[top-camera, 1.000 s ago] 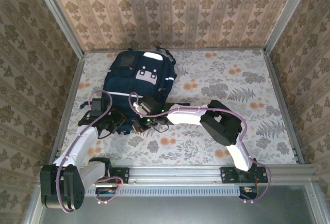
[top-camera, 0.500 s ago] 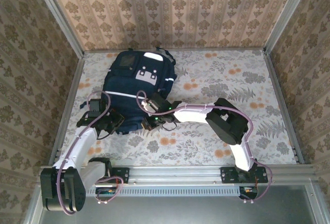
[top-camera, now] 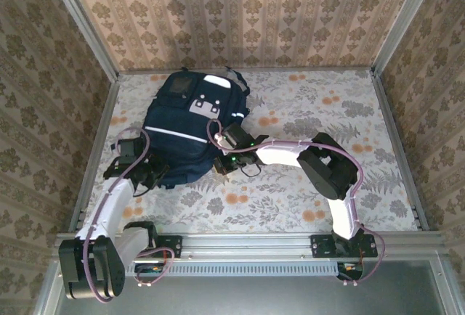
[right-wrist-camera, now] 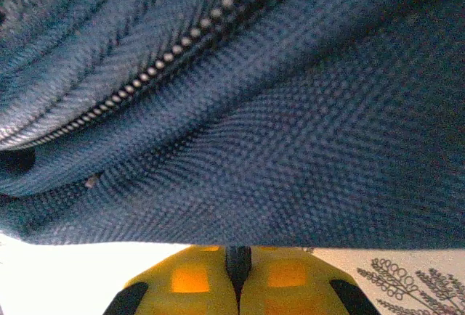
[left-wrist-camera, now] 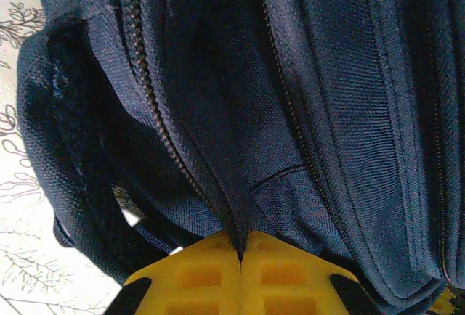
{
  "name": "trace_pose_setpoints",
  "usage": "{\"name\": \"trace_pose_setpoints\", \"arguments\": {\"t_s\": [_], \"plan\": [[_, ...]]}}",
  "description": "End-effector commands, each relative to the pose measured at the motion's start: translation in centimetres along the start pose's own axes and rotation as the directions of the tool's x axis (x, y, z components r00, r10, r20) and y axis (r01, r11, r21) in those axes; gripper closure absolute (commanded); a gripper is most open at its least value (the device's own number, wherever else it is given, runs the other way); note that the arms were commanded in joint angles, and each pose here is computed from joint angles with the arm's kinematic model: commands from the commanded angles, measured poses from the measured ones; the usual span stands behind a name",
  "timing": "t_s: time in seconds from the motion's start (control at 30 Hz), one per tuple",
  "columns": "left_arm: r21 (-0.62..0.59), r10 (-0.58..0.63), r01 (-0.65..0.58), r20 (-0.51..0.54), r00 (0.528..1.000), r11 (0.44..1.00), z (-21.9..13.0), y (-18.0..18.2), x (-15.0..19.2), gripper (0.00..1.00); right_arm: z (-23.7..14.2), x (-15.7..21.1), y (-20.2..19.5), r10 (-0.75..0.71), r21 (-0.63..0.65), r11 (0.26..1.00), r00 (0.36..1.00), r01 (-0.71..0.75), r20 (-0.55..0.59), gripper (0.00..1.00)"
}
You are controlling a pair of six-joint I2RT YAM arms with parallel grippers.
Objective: Pack the student bag
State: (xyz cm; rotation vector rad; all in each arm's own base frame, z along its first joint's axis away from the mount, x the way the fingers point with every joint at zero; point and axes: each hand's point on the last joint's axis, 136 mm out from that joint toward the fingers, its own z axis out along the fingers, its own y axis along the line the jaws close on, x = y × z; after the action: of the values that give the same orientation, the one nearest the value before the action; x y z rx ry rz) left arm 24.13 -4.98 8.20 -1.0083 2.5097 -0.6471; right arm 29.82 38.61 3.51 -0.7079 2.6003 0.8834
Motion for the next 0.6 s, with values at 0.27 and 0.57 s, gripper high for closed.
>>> {"name": "trace_pose_setpoints", "arguments": {"t_s": [0.27,0.57], "plan": [[0.064,-0.048,0.054,-0.09,0.995,0.996,-2.0,-3.7,4.3,0.48,0.0,0.2,0.7,0.015,-0.03,0.999,1.0,-0.014,0.01,1.0],[0.018,-0.056,0.058,-0.085,0.995,0.998,0.1,-4.3,5.7,0.45,-0.3,-0.2,1.1,0.02,-0.042,0.999,1.0,-0.02,0.02,1.0]]}}
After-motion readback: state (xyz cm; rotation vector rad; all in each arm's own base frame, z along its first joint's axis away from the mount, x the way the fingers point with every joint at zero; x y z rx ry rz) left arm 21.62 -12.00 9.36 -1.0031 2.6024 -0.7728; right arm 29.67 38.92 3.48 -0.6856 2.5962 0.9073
